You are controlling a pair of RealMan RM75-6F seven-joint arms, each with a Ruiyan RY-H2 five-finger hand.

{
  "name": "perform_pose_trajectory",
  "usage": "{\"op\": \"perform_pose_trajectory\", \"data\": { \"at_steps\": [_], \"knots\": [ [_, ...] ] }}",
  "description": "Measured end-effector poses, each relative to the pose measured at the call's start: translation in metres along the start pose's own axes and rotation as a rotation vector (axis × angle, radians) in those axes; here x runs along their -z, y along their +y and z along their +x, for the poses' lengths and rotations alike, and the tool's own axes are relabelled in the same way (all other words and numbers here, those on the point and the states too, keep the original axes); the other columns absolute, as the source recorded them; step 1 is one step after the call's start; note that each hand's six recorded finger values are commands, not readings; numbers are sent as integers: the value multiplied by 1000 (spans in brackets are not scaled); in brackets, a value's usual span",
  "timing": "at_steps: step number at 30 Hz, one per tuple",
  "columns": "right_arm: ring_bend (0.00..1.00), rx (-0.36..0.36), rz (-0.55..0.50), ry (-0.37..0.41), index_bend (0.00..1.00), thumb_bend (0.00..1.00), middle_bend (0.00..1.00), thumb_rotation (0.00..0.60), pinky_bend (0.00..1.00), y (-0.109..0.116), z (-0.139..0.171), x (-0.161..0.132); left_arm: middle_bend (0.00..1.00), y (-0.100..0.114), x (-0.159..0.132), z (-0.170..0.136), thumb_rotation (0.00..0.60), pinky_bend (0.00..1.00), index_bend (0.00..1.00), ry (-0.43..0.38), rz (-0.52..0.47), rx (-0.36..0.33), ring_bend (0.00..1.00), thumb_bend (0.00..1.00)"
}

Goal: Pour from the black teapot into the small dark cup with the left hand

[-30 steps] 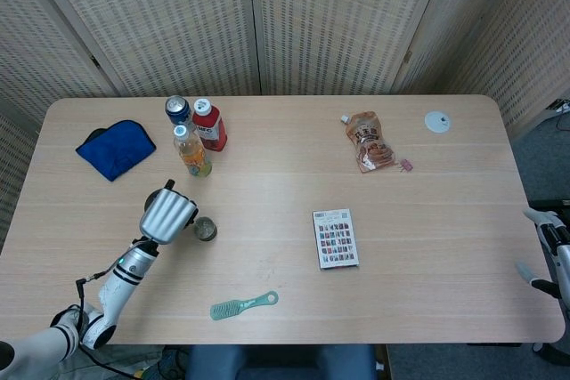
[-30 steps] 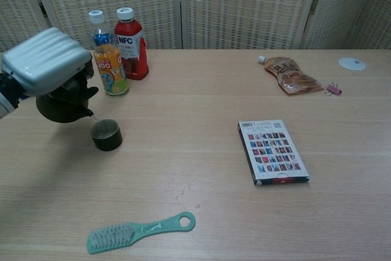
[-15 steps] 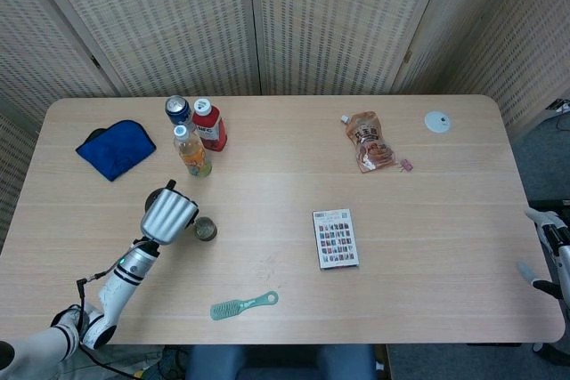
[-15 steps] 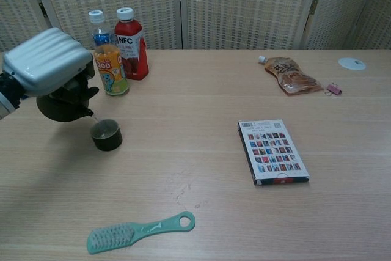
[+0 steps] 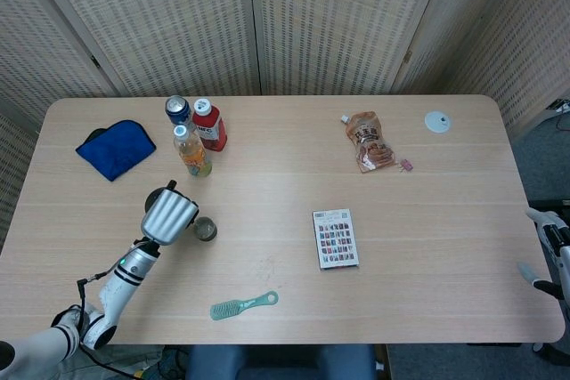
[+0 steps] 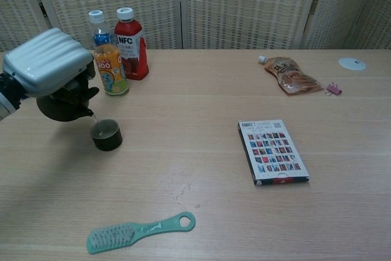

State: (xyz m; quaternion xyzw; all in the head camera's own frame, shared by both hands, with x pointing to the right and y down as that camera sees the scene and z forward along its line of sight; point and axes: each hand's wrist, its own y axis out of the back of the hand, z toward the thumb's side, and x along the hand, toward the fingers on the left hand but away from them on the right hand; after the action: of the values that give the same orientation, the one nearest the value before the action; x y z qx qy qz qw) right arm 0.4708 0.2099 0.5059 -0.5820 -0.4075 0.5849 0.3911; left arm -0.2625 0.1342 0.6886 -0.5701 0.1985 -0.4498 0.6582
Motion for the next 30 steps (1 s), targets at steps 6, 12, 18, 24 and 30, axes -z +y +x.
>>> {"op": "perform_pose_trajectory", "data": {
  "at_steps": [6,12,18,24,30],
  "knots": [
    [200,1,1,1,202,163,252,600,313,0,0,-1,1000,-1,0,0,523,554,1000,1,-3,2,1000,396],
    [199,1,1,1,202,163,252,600,313,1,0,-1,1000,-1,0,0,521,554,1000,2,-4,5,1000,396],
    [200,2,0,3,202,162,252,600,313,1,0,-1,1000,-1,0,0,524,554,1000,5,-7,7,1000,396],
    [200,2,-2,2,202,163,252,600,313,0,0,-1,1000,-1,0,0,524,554,1000,14,-37,20,1000,396],
    [199,3,-2,5,202,163,252,600,313,0,-1,-2,1000,-1,0,0,522,556,1000,29,-85,28,1000,396]
  ]
}}
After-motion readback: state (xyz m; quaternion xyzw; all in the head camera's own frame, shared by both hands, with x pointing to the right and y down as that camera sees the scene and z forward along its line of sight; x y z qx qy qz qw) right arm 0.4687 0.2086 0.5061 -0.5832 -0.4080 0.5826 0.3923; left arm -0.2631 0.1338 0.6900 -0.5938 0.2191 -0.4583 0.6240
